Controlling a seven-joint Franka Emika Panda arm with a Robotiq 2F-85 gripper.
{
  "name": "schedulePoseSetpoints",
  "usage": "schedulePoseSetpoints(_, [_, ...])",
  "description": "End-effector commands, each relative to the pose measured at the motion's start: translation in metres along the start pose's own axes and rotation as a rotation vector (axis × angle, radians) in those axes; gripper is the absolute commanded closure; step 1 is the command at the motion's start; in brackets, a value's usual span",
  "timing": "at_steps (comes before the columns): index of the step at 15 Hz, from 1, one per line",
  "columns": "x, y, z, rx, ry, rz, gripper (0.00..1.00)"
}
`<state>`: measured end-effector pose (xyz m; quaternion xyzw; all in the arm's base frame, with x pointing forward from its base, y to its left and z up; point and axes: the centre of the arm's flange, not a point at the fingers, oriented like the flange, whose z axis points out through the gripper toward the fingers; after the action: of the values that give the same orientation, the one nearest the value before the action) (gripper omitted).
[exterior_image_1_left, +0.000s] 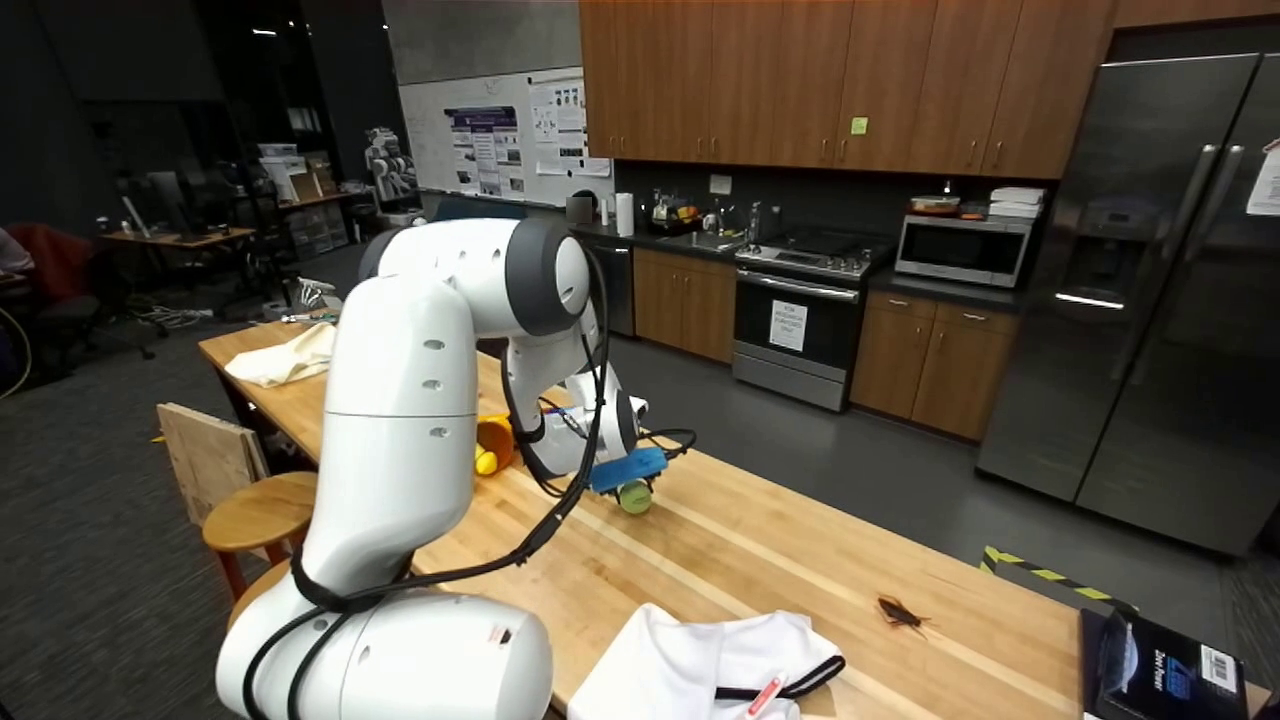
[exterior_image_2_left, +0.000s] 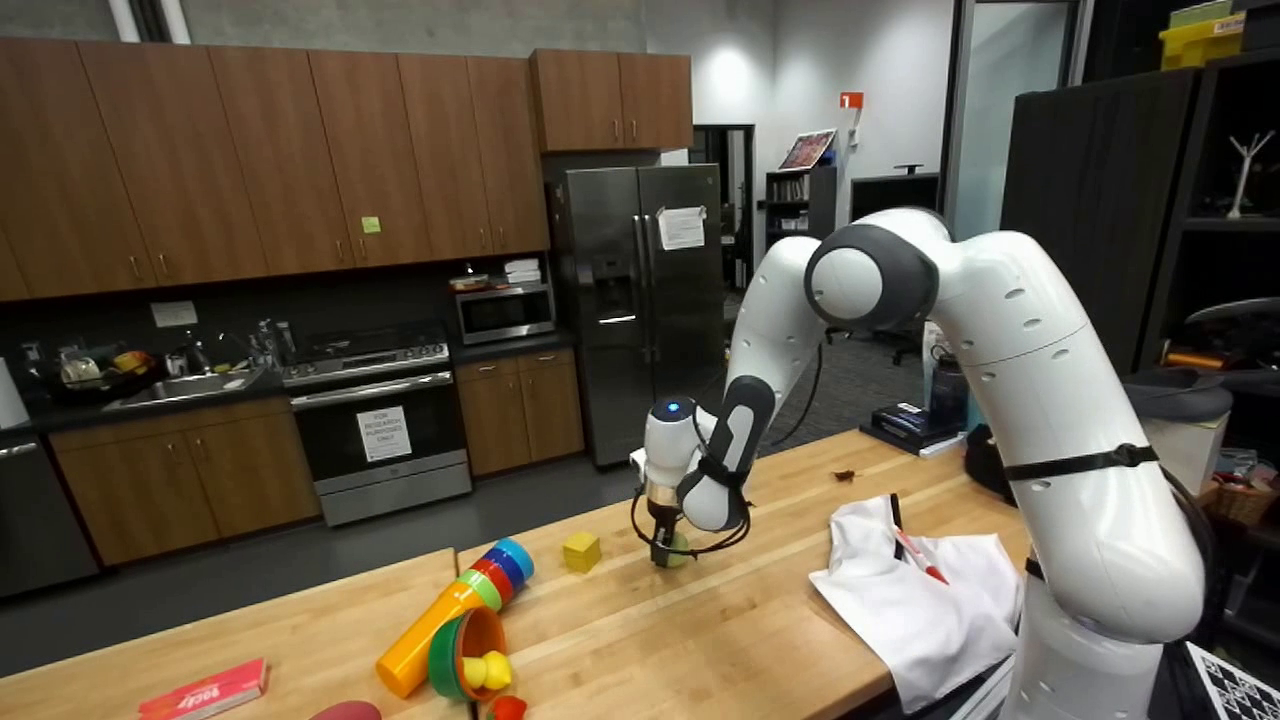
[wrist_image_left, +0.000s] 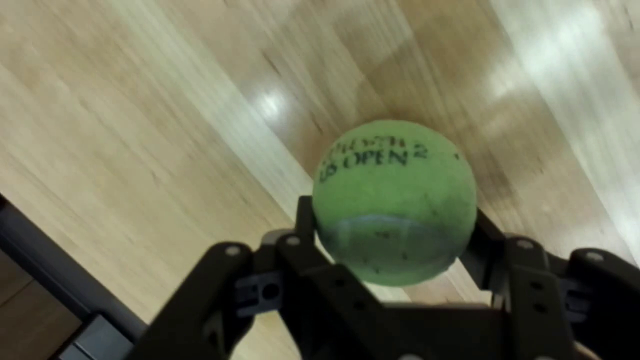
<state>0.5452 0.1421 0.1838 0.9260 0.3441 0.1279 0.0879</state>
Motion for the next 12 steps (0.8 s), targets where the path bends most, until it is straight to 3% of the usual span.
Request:
schedulePoseSetpoints(1, [-0.080,0.041,0.004,0.007,-0.077,0.054,0.58])
schedulePoseSetpoints(5, [-0.127,0.079,0.004,0.016,-0.132,0.107,0.58])
schedulePoseSetpoints(8, [-0.133,0.078,0.003,0.037,-0.138,0.130,0.58])
schedulePoseSetpoints(10, [-0.125,0.066,0.003,0.161,-0.136,0.123,0.58])
schedulePoseSetpoints(12, [-0.109,0.044,0.008,0.222,-0.148,0.147,0.58])
